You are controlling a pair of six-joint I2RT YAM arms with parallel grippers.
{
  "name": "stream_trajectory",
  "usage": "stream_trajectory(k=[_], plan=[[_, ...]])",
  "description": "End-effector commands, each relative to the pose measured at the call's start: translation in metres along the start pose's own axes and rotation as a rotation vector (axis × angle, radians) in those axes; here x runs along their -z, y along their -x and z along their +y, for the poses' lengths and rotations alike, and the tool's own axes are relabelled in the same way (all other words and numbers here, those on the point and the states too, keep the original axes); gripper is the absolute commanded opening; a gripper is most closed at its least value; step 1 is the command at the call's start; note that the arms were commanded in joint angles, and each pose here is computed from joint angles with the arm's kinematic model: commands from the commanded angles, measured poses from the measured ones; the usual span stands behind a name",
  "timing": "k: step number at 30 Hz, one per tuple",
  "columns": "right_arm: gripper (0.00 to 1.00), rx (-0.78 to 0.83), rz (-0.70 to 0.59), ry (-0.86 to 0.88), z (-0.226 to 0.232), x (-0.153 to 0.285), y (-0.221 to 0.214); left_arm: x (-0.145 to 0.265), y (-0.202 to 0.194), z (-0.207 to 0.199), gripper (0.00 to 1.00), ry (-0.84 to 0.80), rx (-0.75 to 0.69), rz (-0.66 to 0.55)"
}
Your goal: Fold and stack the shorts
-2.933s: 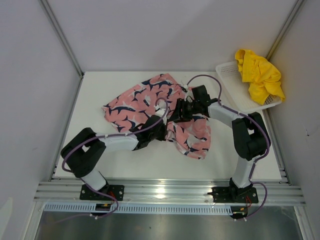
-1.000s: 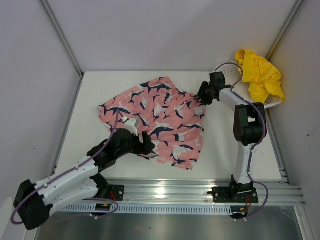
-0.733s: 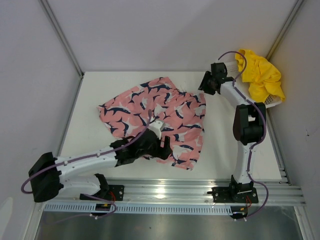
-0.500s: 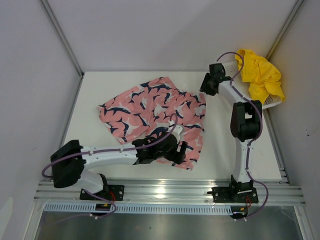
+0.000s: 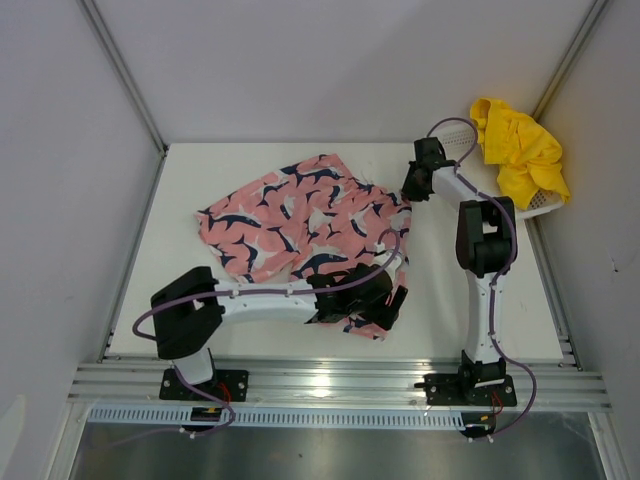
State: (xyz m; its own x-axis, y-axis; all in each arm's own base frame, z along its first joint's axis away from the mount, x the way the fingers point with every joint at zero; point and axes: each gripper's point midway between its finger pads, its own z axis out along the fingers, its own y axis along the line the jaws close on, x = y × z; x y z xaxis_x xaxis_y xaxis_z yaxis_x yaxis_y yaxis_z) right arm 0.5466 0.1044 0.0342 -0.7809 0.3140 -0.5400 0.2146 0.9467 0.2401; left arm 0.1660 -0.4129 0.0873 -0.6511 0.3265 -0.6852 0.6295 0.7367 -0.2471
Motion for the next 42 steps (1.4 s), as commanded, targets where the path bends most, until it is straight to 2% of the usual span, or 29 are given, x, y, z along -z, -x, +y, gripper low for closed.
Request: stream_trajectory(k=[1, 5, 11, 16, 19, 22, 27, 30, 33, 34, 36, 42], plan=[[0.13, -0.005, -0.035, 0.058, 0.005, 0.003, 0.017, -0.007, 0.004, -0.008, 0.84, -0.007, -0.026, 0.008], [0.0, -0.015, -0.03, 0.07, 0.002, 0.002, 0.014, -0.017, -0.005, -0.009, 0.79, -0.004, -0.032, 0.049], [0.0, -0.019, -0.035, 0.087, 0.005, 0.004, 0.015, -0.025, -0.02, -0.005, 0.72, 0.038, -0.042, 0.109], [0.0, -0.022, -0.038, 0.094, 0.006, 0.006, 0.015, -0.026, -0.027, -0.004, 0.71, 0.043, -0.041, 0.131], [0.0, -0.022, -0.042, 0.101, 0.008, 0.008, 0.016, -0.033, -0.037, -0.002, 0.67, 0.065, -0.053, 0.169], [0.0, -0.025, -0.041, 0.099, 0.008, 0.008, 0.016, -0.039, -0.05, -0.001, 0.49, 0.08, -0.056, 0.209], [0.0, -0.026, -0.04, 0.1, 0.008, 0.008, 0.016, -0.038, -0.057, -0.008, 0.47, 0.078, -0.065, 0.216], [0.0, -0.028, -0.038, 0.101, 0.008, 0.008, 0.015, -0.041, -0.066, -0.007, 0.39, 0.089, -0.07, 0.238], [0.0, -0.026, -0.04, 0.102, 0.008, 0.009, 0.016, -0.045, -0.078, -0.002, 0.24, 0.107, -0.079, 0.272], [0.0, -0.028, -0.042, 0.101, 0.008, 0.01, 0.016, -0.047, -0.08, -0.001, 0.13, 0.111, -0.081, 0.275], [0.0, -0.028, -0.044, 0.102, 0.008, 0.01, 0.017, -0.045, -0.085, 0.002, 0.0, 0.129, -0.089, 0.284], [0.0, -0.032, -0.039, 0.106, 0.008, 0.009, 0.016, -0.029, -0.07, -0.009, 0.0, 0.107, -0.096, 0.239]])
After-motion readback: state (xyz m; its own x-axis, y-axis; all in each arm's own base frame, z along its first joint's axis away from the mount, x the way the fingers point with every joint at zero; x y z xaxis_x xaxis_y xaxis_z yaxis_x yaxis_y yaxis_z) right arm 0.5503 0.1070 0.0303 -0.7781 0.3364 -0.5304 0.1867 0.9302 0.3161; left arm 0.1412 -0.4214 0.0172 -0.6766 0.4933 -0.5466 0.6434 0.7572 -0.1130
